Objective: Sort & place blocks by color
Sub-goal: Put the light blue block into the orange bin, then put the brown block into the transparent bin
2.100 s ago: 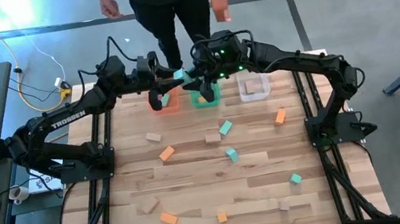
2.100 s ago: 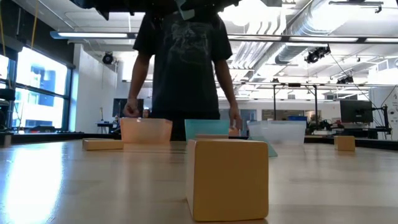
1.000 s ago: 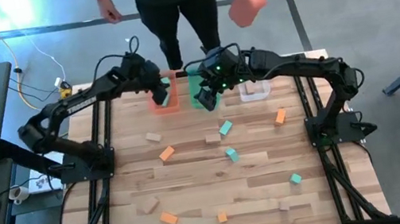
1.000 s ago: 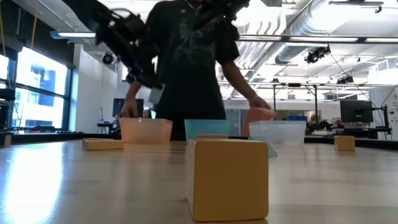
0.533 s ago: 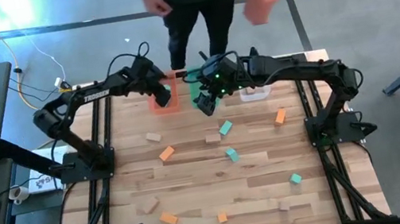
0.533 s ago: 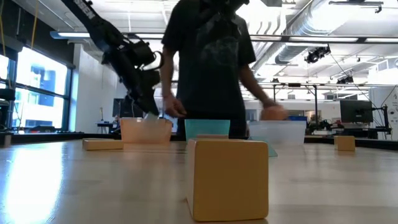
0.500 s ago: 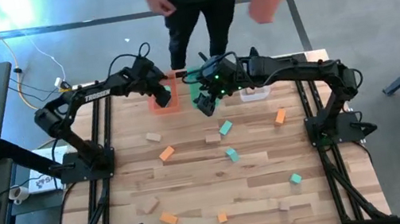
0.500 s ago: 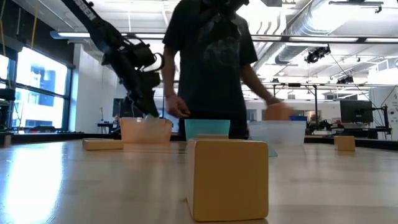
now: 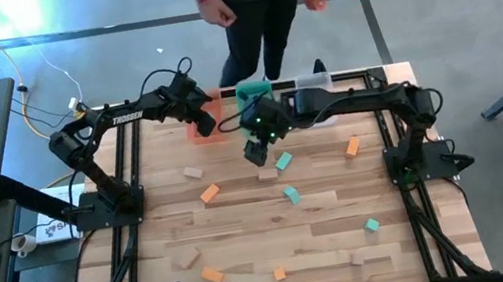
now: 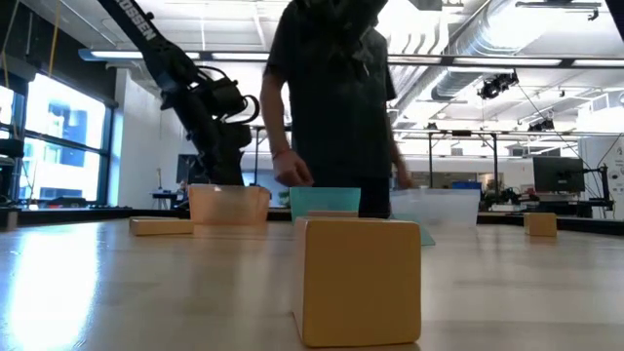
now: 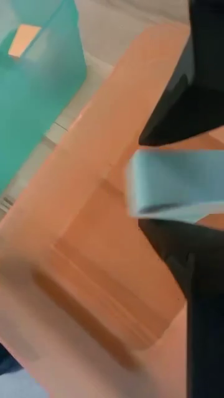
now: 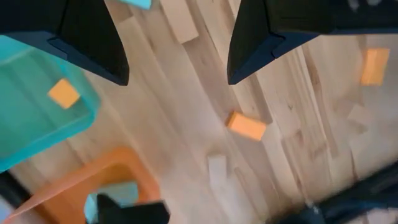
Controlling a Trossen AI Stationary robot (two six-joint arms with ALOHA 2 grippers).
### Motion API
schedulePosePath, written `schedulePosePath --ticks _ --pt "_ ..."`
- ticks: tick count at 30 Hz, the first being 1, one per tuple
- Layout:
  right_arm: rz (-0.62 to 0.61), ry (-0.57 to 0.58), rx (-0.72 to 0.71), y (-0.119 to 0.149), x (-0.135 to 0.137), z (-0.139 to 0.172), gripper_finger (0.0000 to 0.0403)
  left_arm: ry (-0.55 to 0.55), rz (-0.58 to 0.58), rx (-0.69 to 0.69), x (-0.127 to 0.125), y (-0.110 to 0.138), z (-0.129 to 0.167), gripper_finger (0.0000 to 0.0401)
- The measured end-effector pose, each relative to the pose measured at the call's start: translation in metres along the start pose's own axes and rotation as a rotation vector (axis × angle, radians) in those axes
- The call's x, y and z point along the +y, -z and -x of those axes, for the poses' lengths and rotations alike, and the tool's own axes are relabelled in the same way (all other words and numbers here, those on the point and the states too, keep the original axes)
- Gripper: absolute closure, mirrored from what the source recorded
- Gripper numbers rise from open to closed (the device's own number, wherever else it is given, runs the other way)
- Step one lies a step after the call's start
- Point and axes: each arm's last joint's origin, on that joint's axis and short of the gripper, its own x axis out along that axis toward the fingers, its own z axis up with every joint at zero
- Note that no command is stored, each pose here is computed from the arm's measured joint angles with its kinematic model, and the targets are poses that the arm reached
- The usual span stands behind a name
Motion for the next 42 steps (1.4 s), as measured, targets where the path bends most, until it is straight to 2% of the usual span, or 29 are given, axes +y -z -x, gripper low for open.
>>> schedulePosePath --ticks 3,7,15,23,33,42 --pt "0.007 0.003 0.042 0.004 0.002 -0.009 0.0144 -0.005 0.014 -0.002 0.0 0.0 0.0 0.0168" --pt "0.011 0.022 0.111 0.011 0.001 -0.017 0.0144 0.001 0.015 -0.002 0.0 -0.001 0.0 0.015" --pt "0.063 0.042 0.231 0.022 -0.003 -0.036 0.0144 0.004 0.015 0.017 -0.001 -0.027 0.02 0.0151" --pt "0.123 0.015 0.333 0.033 -0.004 -0.065 0.0144 0.006 -0.049 -0.012 -0.005 -0.054 0.044 0.015" --pt "0.199 -0.041 0.428 0.049 0.005 -0.093 0.0144 -0.004 -0.055 -0.054 -0.007 -0.057 0.067 0.015" --pt "0.258 0.028 0.478 0.061 0.006 -0.118 0.0144 -0.014 -0.07 -0.128 -0.016 -0.054 0.109 0.0149"
